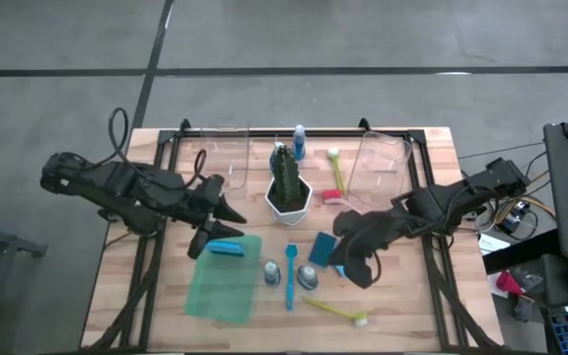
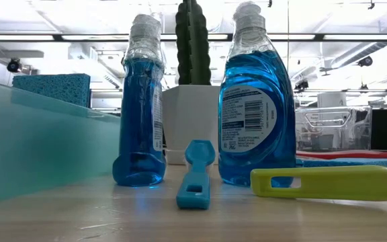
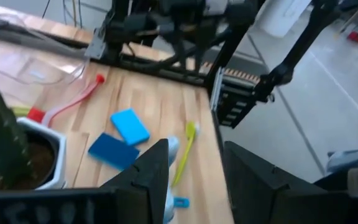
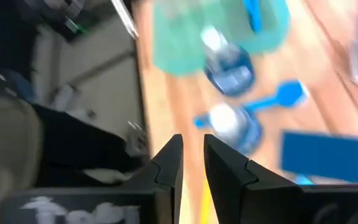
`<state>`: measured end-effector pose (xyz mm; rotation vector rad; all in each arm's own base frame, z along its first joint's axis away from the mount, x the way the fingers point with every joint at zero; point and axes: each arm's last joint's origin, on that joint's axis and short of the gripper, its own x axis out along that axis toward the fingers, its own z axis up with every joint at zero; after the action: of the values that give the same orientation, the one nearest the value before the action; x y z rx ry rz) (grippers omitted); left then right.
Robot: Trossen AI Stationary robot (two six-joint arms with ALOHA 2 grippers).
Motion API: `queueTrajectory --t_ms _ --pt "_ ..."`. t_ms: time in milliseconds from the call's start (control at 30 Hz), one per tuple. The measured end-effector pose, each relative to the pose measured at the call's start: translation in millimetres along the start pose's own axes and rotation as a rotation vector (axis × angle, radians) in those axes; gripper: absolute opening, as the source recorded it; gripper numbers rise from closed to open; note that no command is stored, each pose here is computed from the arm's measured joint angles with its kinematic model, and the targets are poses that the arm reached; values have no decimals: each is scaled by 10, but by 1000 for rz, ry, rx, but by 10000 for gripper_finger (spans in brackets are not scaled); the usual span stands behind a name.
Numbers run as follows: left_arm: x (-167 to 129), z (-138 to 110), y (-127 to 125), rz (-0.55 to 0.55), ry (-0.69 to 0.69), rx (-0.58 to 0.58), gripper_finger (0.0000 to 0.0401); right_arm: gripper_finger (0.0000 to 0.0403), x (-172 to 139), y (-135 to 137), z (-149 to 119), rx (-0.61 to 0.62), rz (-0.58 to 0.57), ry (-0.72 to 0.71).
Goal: Pick & Place Kitchen Sink Supplies
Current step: Put the blue sponge wipe into the green bin
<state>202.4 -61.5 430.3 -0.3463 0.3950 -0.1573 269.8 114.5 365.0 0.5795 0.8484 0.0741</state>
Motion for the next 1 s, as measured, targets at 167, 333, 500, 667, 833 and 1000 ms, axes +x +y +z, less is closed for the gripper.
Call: queueTrajectory --t_ms 167,333,500,667,833,1000 --pt "-6 25 -10 -11 -26 -4 145 75 44 -43 -154 -54 -85 75" --pt "-20 69 -29 -36 -71 -12 145 103 186 -162 -345 -110 -153 165" --pt "-23 97 -41 -50 -99 -30 145 140 356 -342 -543 -128 -222 246" --pt "-23 98 -41 -50 -100 -46 145 159 498 -573 -768 -222 -301 360" --pt "-24 108 -43 -51 -111 -108 145 156 635 -789 -976 -351 -332 443" --pt "-26 124 -50 -62 -126 -147 145 149 781 -946 -1120 -468 -321 432"
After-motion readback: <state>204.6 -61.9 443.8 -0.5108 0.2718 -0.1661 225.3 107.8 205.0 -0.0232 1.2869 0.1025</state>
